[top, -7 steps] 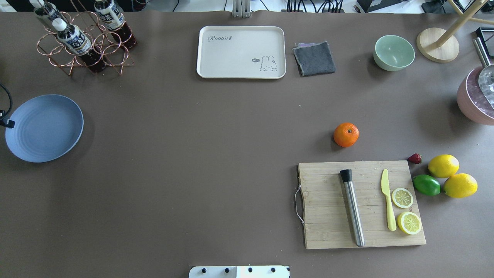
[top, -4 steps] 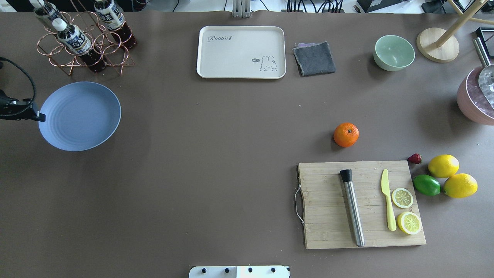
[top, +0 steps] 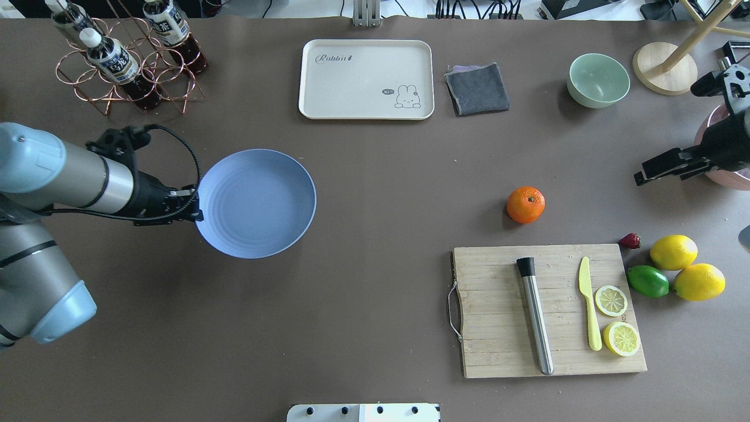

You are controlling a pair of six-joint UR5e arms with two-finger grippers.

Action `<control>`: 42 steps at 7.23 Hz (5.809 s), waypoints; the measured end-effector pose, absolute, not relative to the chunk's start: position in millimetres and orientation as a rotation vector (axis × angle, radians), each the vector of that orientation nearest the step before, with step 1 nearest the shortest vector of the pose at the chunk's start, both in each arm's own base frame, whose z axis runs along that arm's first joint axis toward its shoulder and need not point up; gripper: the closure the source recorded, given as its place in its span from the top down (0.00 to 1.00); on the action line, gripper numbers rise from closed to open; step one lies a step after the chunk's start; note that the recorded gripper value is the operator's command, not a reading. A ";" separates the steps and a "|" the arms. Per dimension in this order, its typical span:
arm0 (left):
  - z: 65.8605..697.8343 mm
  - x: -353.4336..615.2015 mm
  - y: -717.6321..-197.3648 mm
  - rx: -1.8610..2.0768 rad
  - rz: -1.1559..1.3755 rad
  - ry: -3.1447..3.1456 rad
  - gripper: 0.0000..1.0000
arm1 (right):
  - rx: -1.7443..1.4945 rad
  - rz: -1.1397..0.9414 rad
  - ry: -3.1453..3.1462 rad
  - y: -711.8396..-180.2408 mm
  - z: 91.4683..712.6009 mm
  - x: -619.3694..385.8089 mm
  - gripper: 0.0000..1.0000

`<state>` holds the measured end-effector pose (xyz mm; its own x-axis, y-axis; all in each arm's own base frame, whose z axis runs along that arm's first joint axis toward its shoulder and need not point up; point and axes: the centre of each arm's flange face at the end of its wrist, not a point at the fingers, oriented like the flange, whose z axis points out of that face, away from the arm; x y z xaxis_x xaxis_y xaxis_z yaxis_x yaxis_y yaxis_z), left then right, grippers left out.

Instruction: Pick orange to plate

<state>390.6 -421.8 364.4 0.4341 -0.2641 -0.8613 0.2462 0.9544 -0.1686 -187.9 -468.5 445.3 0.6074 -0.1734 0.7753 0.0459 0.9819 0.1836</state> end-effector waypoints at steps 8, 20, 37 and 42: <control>256.7 554.5 -330.4 -0.058 -0.367 1.060 0.00 | 0.099 -0.086 -0.827 -480.3 411.4 -386.8 0.99; 326.3 409.3 -396.6 0.068 -0.217 1.002 0.96 | 0.077 -0.046 -0.943 -424.6 247.0 -497.8 0.00; 374.7 353.1 -428.2 0.076 -0.174 0.944 0.97 | 0.078 -0.008 -0.883 -353.2 217.1 -604.1 1.00; 417.7 296.9 -447.0 0.101 -0.077 0.893 0.97 | 0.097 -0.037 -0.852 -452.1 232.2 -438.5 1.00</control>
